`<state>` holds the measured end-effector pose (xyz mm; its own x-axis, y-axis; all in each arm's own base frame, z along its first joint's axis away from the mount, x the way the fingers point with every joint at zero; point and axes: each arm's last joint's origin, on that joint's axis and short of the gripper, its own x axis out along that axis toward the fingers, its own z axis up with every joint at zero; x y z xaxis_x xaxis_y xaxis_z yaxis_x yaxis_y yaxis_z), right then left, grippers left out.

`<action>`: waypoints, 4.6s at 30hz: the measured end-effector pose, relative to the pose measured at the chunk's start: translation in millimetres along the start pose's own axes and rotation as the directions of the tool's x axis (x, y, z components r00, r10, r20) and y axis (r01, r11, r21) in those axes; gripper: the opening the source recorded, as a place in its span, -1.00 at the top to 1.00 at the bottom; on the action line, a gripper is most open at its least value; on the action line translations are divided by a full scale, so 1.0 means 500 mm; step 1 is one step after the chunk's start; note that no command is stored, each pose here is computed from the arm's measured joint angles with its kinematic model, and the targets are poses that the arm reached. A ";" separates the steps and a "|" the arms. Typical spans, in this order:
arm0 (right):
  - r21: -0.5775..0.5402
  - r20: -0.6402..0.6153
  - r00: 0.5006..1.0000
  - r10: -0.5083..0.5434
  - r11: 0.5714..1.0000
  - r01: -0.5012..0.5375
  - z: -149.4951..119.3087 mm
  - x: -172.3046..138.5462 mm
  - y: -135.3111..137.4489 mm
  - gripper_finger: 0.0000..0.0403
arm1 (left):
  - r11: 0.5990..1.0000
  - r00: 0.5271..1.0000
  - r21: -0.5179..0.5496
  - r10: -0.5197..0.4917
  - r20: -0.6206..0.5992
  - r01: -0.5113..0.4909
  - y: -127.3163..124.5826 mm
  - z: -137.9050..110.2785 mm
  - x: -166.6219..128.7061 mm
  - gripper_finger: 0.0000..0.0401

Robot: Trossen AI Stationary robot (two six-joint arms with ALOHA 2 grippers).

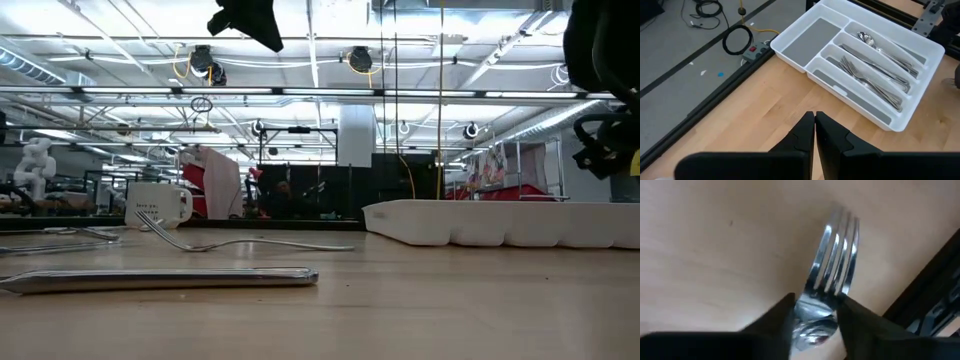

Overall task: Sort silverware
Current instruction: Put the silver fork into the silverware tray, then put the silver table knife into the silverware tray

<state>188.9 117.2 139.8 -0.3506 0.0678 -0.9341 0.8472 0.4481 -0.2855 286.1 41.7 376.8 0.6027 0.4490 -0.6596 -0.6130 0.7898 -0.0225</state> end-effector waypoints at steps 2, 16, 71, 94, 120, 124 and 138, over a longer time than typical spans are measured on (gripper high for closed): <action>-0.007 -0.011 1.000 0.018 1.000 -0.018 -0.001 0.000 0.003 0.62 | 1.000 1.000 0.000 0.000 0.000 0.000 0.000 0.000 0.000 0.88; -0.152 -0.004 0.986 0.168 0.974 -0.167 -0.013 -0.050 0.038 1.00 | 1.000 1.000 0.000 -0.001 0.001 0.001 -0.001 0.000 0.000 0.88; -0.318 0.534 0.233 0.813 0.448 -0.835 0.397 -0.054 -0.225 0.88 | 1.000 1.000 -0.011 0.000 0.002 0.000 -0.001 0.000 0.000 0.88; -0.495 0.624 0.052 0.780 0.446 -0.746 0.385 -0.141 -0.264 0.16 | 0.978 0.947 0.153 0.178 -0.266 -0.141 0.029 -0.067 0.003 0.88; -0.653 0.644 -0.052 0.763 0.513 -0.557 0.287 -0.267 -0.342 0.16 | 0.471 0.501 -0.293 0.412 -0.761 -0.832 0.179 -0.393 0.155 0.88; -0.662 0.644 -0.052 0.763 0.521 -0.539 0.287 -0.267 -0.342 0.16 | 0.431 0.464 -0.287 0.394 -0.793 -0.855 0.186 -0.394 0.150 0.88; -0.694 0.642 -0.039 0.766 0.558 -0.455 0.287 -0.264 -0.341 0.16 | 0.574 0.634 -0.414 0.254 -0.731 -0.707 0.147 -0.384 0.179 0.88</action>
<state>147.8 -95.9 281.0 0.9187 -0.2315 -0.3201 0.3555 0.8379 0.4142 196.9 59.8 171.8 -0.1468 0.1793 -0.9728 -0.9891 -0.0374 0.1424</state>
